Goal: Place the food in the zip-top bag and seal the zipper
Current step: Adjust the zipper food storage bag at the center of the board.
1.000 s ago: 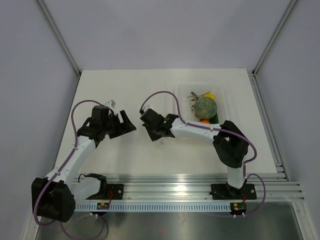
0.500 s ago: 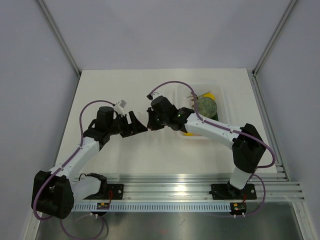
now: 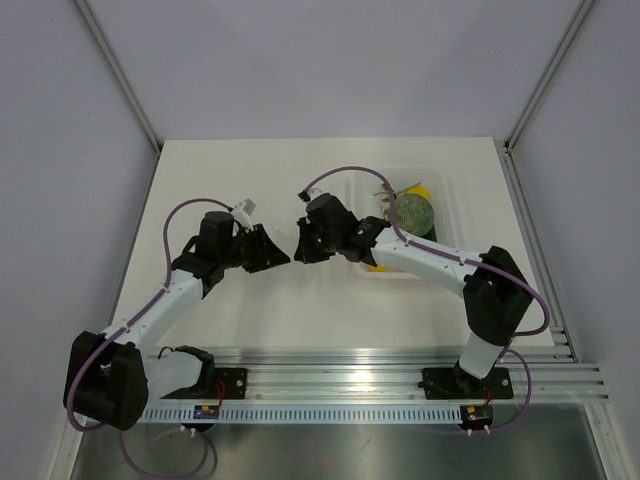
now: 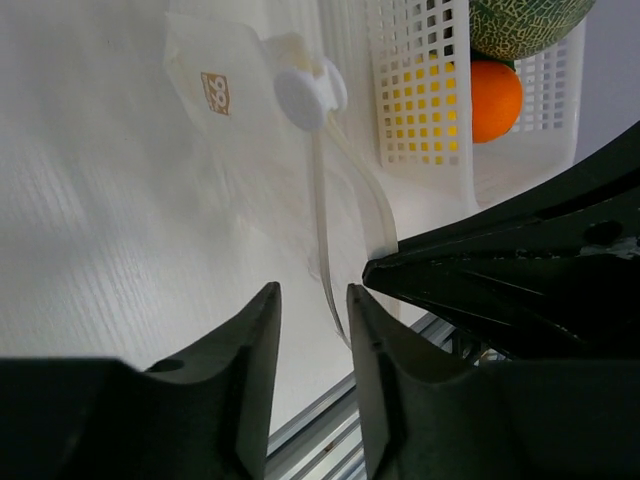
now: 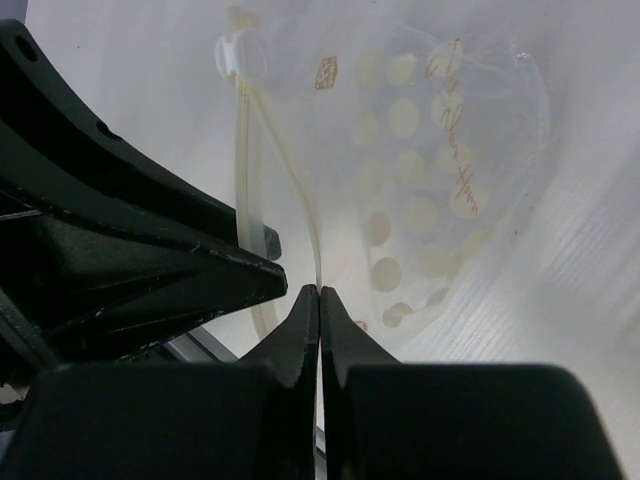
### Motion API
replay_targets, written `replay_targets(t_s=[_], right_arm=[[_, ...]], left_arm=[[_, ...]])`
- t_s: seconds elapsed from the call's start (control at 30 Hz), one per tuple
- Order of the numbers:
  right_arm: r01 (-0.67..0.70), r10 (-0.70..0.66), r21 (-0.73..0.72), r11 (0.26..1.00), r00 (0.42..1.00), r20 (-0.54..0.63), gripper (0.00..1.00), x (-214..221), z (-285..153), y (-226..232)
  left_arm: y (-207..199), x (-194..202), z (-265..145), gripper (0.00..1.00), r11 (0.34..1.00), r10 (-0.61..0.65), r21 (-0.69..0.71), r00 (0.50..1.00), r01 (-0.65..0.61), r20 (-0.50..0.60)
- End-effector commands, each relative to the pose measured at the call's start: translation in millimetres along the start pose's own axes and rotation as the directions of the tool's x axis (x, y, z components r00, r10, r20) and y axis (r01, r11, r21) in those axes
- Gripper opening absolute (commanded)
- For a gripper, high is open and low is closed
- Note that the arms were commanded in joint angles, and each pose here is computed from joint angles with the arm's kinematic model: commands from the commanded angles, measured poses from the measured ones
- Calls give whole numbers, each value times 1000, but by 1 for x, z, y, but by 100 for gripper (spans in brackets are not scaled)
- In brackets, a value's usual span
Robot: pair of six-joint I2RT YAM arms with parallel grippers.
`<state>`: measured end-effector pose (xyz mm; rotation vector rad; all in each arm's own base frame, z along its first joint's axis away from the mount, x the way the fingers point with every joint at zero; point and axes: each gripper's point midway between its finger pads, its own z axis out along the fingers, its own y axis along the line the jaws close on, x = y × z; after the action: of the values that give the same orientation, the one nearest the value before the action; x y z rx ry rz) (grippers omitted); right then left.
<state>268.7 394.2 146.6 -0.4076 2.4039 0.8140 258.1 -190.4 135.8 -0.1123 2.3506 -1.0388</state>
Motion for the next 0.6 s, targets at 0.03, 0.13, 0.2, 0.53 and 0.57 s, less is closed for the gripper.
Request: replay_targets(t_s=[0.03,0.13,0.2,0.53,0.57], right_arm=[[-34,39,-66,997,996,75,0,-25,-22,15],[-70,73,-34,997,994,83,0,-26,-27,0],[-102,100,15,995,991,89,0,-24,-27,-19],[-157,146,65,985,977,155,0,-36,-51,-31],[-160,147,65,985,975,168,0,-39,-54,-32]], left_arm=[[-4,-22,1,21,998,38,-51,998,-35,57],[4,-31,-3,0,989,69,-138,996,-60,62],[2,-36,-11,0,981,89,-177,995,-80,45],[-40,-55,-32,0,901,277,-316,955,-296,-106],[-43,-52,-32,0,893,287,-326,950,-312,-122]])
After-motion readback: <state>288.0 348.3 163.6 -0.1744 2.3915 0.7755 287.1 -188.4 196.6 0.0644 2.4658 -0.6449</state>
